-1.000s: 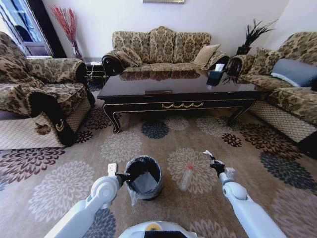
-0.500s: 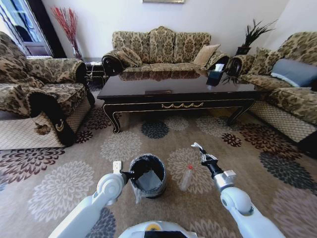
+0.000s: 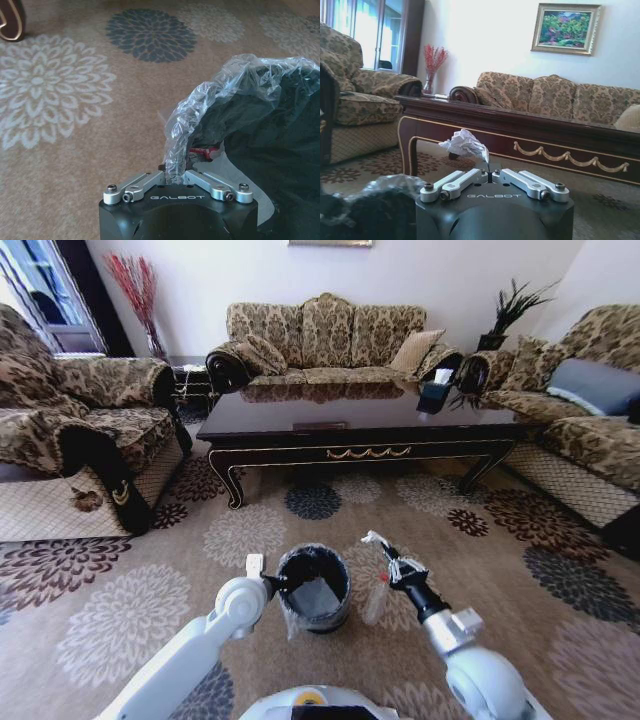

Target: Move to the front of the table and pick up the trash from the floor, then place it into the trash bin.

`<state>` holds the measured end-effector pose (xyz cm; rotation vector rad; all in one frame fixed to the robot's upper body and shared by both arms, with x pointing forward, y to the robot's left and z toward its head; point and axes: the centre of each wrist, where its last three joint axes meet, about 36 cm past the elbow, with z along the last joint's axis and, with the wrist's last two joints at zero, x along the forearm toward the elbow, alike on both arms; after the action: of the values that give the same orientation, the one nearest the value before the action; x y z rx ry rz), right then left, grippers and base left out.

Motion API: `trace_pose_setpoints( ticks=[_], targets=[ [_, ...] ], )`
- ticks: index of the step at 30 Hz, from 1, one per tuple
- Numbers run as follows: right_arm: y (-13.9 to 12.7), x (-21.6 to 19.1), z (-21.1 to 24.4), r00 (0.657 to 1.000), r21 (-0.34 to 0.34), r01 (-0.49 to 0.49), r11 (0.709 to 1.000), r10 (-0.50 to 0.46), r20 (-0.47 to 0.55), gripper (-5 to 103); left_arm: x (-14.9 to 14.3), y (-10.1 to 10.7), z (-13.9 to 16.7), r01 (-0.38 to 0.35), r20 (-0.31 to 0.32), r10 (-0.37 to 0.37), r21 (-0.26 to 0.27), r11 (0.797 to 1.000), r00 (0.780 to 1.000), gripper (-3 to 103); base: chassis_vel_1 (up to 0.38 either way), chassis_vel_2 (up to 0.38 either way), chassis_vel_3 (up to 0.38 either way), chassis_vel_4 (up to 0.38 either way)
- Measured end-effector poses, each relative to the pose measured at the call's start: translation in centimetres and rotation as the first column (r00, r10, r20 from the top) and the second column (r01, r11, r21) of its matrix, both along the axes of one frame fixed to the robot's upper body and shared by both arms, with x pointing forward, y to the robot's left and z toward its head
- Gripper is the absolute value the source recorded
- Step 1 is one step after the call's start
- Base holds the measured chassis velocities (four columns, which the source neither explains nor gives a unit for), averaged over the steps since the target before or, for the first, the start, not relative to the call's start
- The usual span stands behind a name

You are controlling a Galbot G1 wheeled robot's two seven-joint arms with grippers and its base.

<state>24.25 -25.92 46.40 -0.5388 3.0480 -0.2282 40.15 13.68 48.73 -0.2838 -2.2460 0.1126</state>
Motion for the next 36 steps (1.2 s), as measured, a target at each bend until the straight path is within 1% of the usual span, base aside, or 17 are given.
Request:
trace_pose_setpoints(
  ticks=[5, 7, 8, 10, 13, 15, 27, 30, 32, 35, 36],
  targets=[
    [1.2, -2.0, 0.2, 0.999, -0.005, -0.036, 0.999, 0.036, -0.009, 0, 0.5, -2.2, -0.1, 0.051, -0.005, -0.051, 0.001, 0.999, 0.999, 0, 0.000, 0.000, 0.000, 0.000],
    [1.3, -2.1, 0.2, 0.999, -0.006, -0.038, 0.999, 0.038, -0.010, 0, 0.5, -2.4, -0.1, 0.054, -0.006, -0.054, 0.001, 0.999, 0.999, 0, 0.000, 0.000, 0.000, 0.000],
    [1.4, -2.3, 0.0, 0.999, -0.011, -0.043, 0.999, 0.043, -0.012, 0, 0.5, -2.8, -0.2, 0.064, -0.009, -0.064, 0.000, 0.998, 0.998, 0, 0.000, 0.000, 0.000, 0.000],
    [1.6, -2.8, -0.1, 0.998, -0.022, -0.063, 0.998, 0.063, -0.018, 0, 0.2, -4.0, -0.3, 0.088, -0.015, -0.088, -0.005, 0.996, 0.996, 0, 0.000, 0.000, 0.000, 0.000],
    [1.7, -3.0, -0.2, 0.997, -0.026, -0.072, 0.997, 0.071, -0.018, 0, 0.0, -4.6, -0.4, 0.100, -0.020, -0.100, -0.010, 0.995, 0.995, 0, 0.000, 0.000, 0.000, 0.000],
    [1.8, -3.2, -0.6, 0.997, -0.030, -0.074, 0.997, 0.073, -0.021, 0, -0.5, -5.5, -0.7, 0.119, -0.031, -0.119, -0.018, 0.993, 0.992, 0, 0.000, 0.000, 0.000, 0.000],
    [1.5, -3.4, -0.8, 0.997, -0.046, -0.080, 0.996, 0.079, -0.023, 0, -0.8, -6.1, -1.0, 0.126, -0.042, -0.127, -0.020, 0.992, 0.991, 0, 0.000, 0.000, 0.000, 0.000],
    [1.6, -3.7, -1.0, 0.996, -0.039, -0.088, 0.995, 0.087, -0.035, 15, -0.5, -6.0, -0.7, 0.109, -0.037, -0.110, -0.030, 0.994, 0.993, 0, 0.000, 0.000, 0.000, 0.000],
    [1.6, -3.7, -1.0, 0.996, -0.039, -0.089, 0.995, 0.087, -0.036, 15, -0.5, -6.0, -0.6, 0.108, -0.035, -0.109, -0.031, 0.994, 0.993, 0, 0.000, 0.000, 0.000, 0.000],
    [1.5, -3.7, -1.1, 0.995, -0.043, -0.094, 0.995, 0.093, -0.037, 32, -0.6, -6.0, -0.4, 0.111, -0.033, -0.112, -0.033, 0.993, 0.993, 0, 0.000, 0.000, 0.000, 0.000],
    [1.5, -3.7, -1.1, 0.995, -0.043, -0.094, 0.995, 0.093, -0.037, 32, -0.6, -6.0, -0.4, 0.111, -0.033, -0.112, -0.033, 0.993, 0.993, 0, 0.000, 0.000, 0.000, 0.000]
  ],
)
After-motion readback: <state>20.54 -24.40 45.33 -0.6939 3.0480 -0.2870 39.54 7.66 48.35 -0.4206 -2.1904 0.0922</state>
